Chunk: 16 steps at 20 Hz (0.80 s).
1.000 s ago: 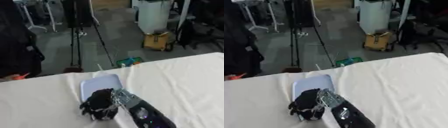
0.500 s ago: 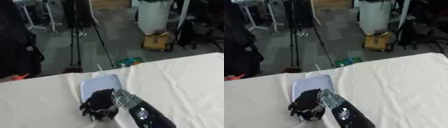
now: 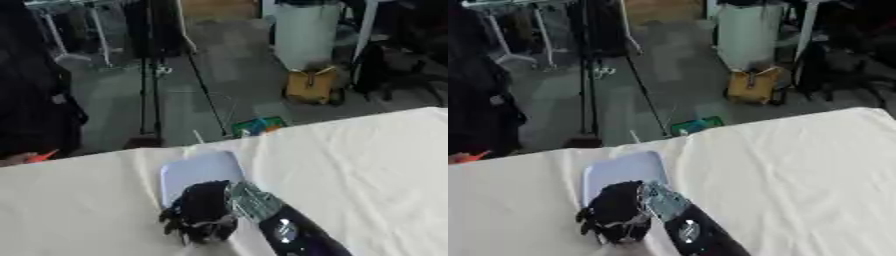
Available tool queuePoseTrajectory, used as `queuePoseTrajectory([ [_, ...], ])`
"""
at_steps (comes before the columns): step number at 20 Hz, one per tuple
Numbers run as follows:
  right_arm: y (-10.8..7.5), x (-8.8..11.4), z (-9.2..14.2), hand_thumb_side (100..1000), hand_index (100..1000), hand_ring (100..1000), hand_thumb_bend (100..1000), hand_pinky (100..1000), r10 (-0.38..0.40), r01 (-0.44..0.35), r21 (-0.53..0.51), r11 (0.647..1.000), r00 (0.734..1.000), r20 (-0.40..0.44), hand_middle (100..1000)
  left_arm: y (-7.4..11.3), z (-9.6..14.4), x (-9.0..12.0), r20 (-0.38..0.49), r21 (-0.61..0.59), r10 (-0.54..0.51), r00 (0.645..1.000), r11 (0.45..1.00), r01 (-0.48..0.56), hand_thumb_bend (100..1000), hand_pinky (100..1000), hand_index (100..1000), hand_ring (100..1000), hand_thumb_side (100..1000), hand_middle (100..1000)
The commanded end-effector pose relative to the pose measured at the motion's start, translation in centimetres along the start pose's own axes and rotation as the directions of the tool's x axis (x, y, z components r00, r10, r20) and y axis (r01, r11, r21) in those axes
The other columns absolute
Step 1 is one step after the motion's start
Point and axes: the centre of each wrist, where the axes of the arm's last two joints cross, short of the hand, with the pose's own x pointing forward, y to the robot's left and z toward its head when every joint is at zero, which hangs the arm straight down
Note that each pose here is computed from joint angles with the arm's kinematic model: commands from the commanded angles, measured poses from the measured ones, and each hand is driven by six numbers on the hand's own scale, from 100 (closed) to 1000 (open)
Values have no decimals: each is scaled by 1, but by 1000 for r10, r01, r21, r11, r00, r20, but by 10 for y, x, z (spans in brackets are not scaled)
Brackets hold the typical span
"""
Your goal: Pick up objects on the table and place them in the box.
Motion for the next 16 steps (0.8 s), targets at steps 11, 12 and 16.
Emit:
queuePoseTrajectory([
  [11,15,-4,8,100,335,242,100,100,9,-9,1,1000,1000,-16,320,5,-7,3,30,3,-7,1000,1000,7,100,1000,903,1000,1000,1000],
  [12,13,-4,8,100,333,238,100,100,11,-11,-9,1000,1000,-17,317,5,-7,3,30,2,-8,1000,1000,8,100,1000,903,1000,1000,1000],
  [16,6,-9,9,100,324,225,100,100,25,-26,-34,999,999,-23,307,7,-7,2,29,-2,-16,999,1000,16,100,1000,903,1000,1000,1000],
])
